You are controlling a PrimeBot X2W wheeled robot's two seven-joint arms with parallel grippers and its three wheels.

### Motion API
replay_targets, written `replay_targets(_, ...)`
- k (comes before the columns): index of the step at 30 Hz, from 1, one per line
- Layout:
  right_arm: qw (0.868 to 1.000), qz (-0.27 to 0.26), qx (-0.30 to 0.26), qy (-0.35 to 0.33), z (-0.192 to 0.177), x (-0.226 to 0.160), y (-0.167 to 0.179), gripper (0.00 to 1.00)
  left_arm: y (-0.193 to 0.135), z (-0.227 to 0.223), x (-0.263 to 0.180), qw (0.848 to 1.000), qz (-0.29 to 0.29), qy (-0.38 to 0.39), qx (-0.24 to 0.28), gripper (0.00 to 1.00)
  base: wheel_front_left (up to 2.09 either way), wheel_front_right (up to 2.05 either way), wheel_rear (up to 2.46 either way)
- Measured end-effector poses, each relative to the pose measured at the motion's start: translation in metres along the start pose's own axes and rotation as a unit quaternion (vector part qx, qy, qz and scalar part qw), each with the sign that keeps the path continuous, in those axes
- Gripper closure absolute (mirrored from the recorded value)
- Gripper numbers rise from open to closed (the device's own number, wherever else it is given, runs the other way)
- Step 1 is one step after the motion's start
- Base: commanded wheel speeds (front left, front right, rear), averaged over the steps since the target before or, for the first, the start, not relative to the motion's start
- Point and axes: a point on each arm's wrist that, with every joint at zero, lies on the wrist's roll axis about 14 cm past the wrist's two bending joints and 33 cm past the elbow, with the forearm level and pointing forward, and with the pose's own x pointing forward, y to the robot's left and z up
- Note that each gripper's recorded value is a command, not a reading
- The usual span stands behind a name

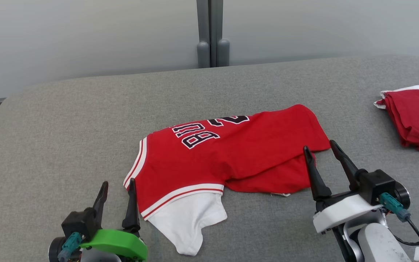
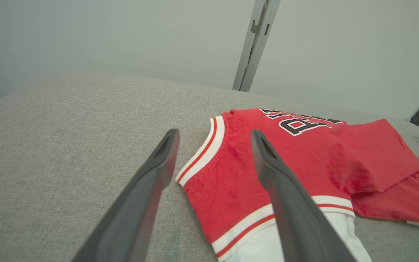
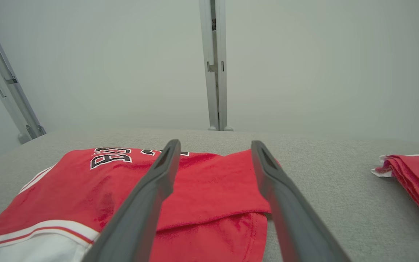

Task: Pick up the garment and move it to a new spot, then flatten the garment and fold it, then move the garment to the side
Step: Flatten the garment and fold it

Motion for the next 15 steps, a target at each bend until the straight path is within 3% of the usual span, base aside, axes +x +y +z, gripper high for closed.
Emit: replay_targets(15, 0.999, -0.032, 0.005, -0.001, 0.003, -0.02, -0.017, 0.0, -0.005, 0.0, -0.017, 1.0, 0.004, -0.004, -0.011, 0.0, 0.0, 0.0, 0.0)
